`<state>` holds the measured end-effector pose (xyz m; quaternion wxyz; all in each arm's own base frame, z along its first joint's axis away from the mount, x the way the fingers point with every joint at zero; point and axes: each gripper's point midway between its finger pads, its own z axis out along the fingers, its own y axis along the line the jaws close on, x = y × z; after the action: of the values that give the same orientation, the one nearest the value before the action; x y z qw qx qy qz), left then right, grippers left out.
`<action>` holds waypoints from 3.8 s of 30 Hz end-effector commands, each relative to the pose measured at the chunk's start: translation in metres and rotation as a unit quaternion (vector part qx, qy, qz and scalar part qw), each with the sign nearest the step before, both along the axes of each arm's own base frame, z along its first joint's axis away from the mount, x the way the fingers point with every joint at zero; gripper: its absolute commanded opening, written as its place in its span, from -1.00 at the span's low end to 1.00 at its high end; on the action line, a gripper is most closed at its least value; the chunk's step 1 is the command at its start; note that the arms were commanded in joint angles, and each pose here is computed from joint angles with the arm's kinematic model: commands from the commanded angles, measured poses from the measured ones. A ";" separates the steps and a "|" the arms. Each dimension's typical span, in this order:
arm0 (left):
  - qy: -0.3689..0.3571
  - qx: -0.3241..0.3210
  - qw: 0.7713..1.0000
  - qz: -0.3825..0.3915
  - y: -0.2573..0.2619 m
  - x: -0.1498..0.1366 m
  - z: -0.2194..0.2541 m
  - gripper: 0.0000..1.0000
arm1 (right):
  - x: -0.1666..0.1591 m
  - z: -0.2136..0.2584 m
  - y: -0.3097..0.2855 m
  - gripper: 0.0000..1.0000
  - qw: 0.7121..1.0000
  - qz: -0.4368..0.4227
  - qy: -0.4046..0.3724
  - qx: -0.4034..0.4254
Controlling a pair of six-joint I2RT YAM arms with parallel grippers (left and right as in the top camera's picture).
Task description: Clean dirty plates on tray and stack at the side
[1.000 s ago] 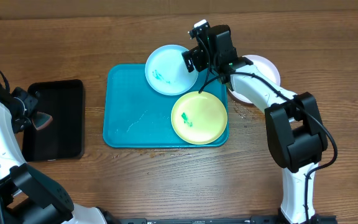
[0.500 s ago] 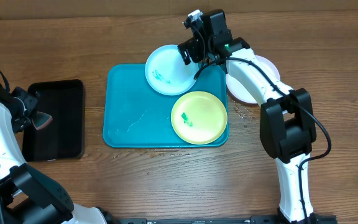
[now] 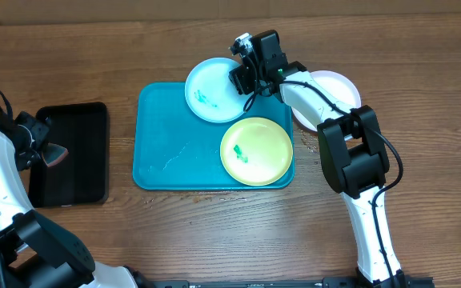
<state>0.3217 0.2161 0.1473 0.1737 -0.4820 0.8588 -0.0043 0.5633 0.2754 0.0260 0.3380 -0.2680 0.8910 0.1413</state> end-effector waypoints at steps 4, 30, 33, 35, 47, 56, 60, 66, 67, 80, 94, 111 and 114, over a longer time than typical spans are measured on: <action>-0.013 0.000 1.000 -0.004 -0.002 0.006 0.006 -0.92 | -0.007 0.013 0.018 -0.19 1.000 0.018 -0.004 0.006; -0.026 -0.017 0.999 -0.012 -0.008 0.010 0.007 -0.92 | -0.119 0.009 0.051 -0.93 0.977 -0.119 0.179 -0.010; -0.027 -0.018 0.999 -0.012 -0.008 0.010 0.007 -0.91 | -0.126 -0.006 0.047 -0.93 0.971 -0.135 0.195 -0.010; -0.027 -0.018 0.999 -0.013 -0.009 0.011 0.007 -0.92 | -0.128 -0.008 0.046 -0.93 0.968 -0.149 0.204 -0.006; -0.073 -0.052 0.983 -0.162 -0.074 0.050 0.014 -0.91 | -0.133 -0.006 0.057 -0.33 0.971 -0.124 0.204 0.001; -0.060 -0.061 0.950 -0.300 -0.180 0.090 -0.006 -0.92 | -0.130 -0.005 0.060 -0.60 0.973 -0.121 0.199 0.006; -0.034 -0.076 0.935 -0.345 -0.221 0.102 -0.039 -0.92 | -0.130 -0.005 0.060 -0.92 0.972 -0.124 0.200 0.007; 0.001 -0.101 0.921 -0.375 -0.273 0.115 -0.098 -0.92 | -0.130 -0.005 0.059 -0.92 0.971 -0.129 0.202 0.010; -0.001 -0.105 0.918 -0.382 -0.280 0.117 -0.103 -0.92 | -0.130 -0.005 0.059 -0.92 0.971 -0.129 0.202 0.010; 0.018 -0.121 0.910 -0.396 -0.316 0.120 -0.145 -0.92 | -0.131 -0.005 0.059 -0.92 0.971 -0.129 0.203 0.009; 0.195 0.164 0.916 -0.308 -0.192 0.087 -0.140 -0.92 | -0.131 -0.006 0.058 -0.92 0.970 -0.129 0.205 0.007; 0.131 0.025 0.924 -0.359 -0.248 0.113 -0.089 -0.91 | -0.130 -0.006 0.057 -0.92 0.971 -0.132 0.200 0.005; 0.107 -0.095 0.897 -0.419 -0.294 0.099 -0.093 -0.92 | -0.129 -0.005 0.058 -0.92 0.971 -0.132 0.199 0.006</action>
<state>0.4307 -0.0192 0.0556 0.0576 -0.1359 0.9876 0.0531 0.4282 0.3413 0.0135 0.1565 -0.1219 0.9664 0.1633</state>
